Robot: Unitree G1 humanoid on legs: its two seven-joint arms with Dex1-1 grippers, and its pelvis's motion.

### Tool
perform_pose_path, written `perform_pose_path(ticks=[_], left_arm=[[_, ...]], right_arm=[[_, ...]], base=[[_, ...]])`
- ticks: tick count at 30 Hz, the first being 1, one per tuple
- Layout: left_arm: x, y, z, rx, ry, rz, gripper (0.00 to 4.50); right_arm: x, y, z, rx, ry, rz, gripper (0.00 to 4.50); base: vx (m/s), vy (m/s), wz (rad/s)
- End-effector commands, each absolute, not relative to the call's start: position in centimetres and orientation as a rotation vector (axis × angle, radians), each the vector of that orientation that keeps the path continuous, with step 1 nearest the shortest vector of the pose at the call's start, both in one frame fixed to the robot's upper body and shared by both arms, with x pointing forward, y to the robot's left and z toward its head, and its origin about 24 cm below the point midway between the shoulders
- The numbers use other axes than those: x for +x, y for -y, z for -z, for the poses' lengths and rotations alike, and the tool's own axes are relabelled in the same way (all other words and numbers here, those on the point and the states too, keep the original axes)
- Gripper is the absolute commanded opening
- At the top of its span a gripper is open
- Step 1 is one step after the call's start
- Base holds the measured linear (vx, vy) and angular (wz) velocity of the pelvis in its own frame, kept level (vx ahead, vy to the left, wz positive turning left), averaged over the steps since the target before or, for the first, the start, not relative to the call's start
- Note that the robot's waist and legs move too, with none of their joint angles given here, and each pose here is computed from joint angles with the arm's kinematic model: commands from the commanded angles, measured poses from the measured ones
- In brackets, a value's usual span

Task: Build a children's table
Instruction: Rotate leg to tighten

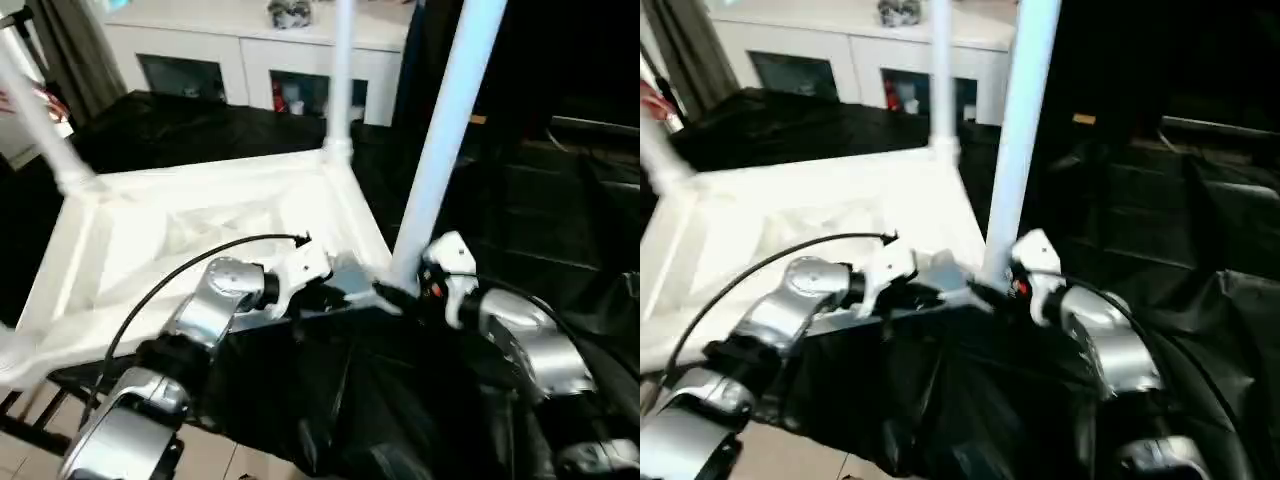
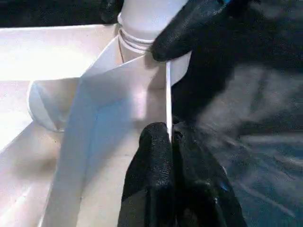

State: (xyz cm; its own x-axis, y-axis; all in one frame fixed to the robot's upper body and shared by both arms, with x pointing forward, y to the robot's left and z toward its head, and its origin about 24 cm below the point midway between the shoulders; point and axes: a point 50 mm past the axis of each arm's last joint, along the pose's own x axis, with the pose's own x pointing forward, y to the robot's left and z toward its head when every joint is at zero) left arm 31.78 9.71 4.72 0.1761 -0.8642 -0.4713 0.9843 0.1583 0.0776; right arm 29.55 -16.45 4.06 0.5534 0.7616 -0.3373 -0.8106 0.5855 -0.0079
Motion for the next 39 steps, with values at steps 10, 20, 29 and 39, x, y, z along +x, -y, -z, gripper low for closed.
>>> perform_pose_path(ticks=[10,20,29,39], left_arm=[[31.3,-10.1,-5.9,0.425,-0.309,1.458,0.00],[30.8,-10.4,-5.7,0.403,-0.325,1.474,0.00],[33.3,-8.0,-6.3,0.353,-0.260,1.170,0.00],[34.2,-4.1,-6.5,0.308,-0.243,1.006,0.00]], right_arm=[[27.4,16.2,-4.2,-0.169,-0.372,-1.214,2.64],[26.5,15.8,-3.8,-0.141,-0.399,-1.278,2.63],[29.1,14.1,-2.0,-0.061,-0.345,-0.832,2.63],[31.4,10.4,-1.0,0.068,-0.371,-0.473,2.63]], base=[[0.000,0.000,0.00],[0.000,0.000,0.00],[0.000,0.000,0.00],[0.000,0.000,0.00]])
